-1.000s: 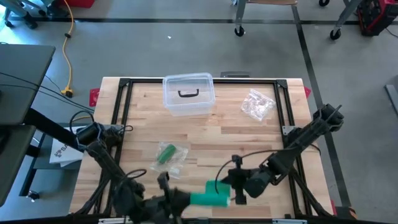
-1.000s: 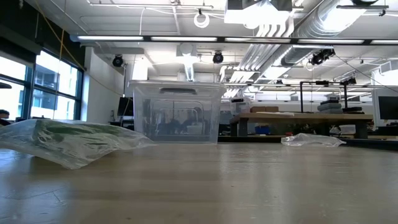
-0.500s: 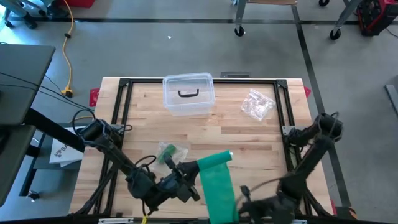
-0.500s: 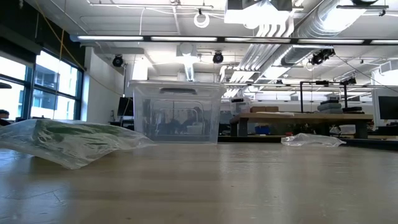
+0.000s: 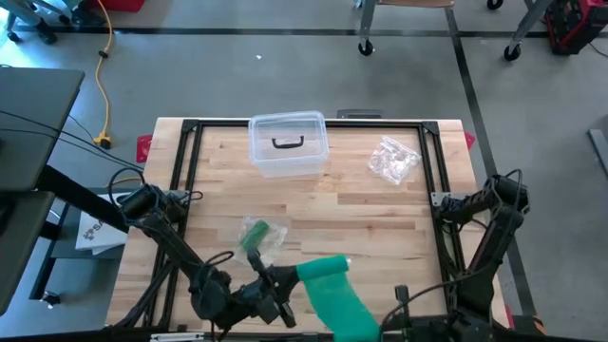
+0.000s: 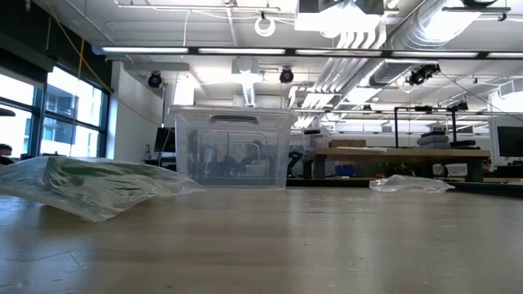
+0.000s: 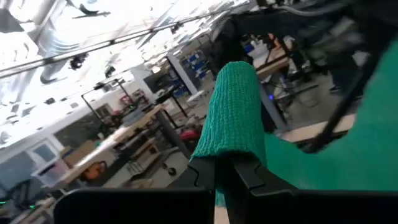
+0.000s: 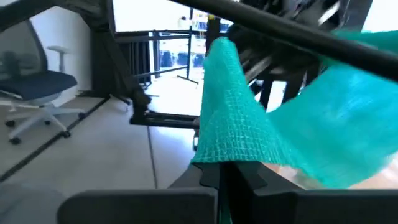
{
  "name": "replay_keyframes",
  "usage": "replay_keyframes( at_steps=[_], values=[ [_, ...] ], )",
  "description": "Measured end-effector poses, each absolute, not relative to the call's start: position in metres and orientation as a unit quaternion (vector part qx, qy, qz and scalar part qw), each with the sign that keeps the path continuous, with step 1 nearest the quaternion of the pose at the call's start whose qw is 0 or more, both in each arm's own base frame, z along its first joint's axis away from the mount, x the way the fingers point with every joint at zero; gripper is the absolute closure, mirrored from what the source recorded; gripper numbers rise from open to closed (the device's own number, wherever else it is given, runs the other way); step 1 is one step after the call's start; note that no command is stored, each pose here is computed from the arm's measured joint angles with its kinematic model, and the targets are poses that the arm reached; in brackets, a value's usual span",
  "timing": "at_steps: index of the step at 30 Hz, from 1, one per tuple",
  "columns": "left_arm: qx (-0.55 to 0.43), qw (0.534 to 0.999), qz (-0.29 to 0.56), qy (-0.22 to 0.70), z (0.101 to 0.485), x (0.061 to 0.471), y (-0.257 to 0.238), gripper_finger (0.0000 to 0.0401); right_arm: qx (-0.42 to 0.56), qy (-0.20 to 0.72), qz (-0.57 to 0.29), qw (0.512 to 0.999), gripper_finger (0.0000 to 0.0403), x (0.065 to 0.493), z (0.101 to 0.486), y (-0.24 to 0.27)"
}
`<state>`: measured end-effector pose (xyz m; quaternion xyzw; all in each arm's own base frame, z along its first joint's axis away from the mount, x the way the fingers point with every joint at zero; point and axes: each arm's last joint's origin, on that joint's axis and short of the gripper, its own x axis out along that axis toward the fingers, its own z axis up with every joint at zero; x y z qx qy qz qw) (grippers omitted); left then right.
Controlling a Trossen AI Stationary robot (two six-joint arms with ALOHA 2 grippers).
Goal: Roll bandage
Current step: Roll the dark green bandage
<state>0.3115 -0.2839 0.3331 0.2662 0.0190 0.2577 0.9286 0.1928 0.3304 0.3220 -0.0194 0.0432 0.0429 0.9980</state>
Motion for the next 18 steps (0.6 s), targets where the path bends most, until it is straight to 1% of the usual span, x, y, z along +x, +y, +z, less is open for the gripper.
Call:
replay_keyframes(
  at_steps=[9,11,13,16,18],
  values=[
    [0.183,0.951,0.248,0.019,0.281,0.315,-0.272,0.04,-0.028,-0.04,0.107,0.993,0.0403,0.201,0.371,0.304],
    [0.15,0.964,0.221,0.014,0.269,0.317,-0.269,0.0401,-0.025,-0.052,0.109,0.992,0.0403,0.202,0.382,0.293],
    [0.123,0.976,0.176,0.02,0.258,0.322,-0.267,0.0401,-0.037,-0.052,0.102,0.993,0.0403,0.203,0.389,0.282],
    [0.069,0.99,0.116,0.051,0.244,0.327,-0.264,0.0401,-0.043,-0.046,0.088,0.994,0.0403,0.205,0.399,0.264],
    [0.036,0.992,0.096,0.078,0.236,0.329,-0.261,0.0401,-0.041,-0.047,0.084,0.994,0.0403,0.206,0.406,0.253]
  ],
)
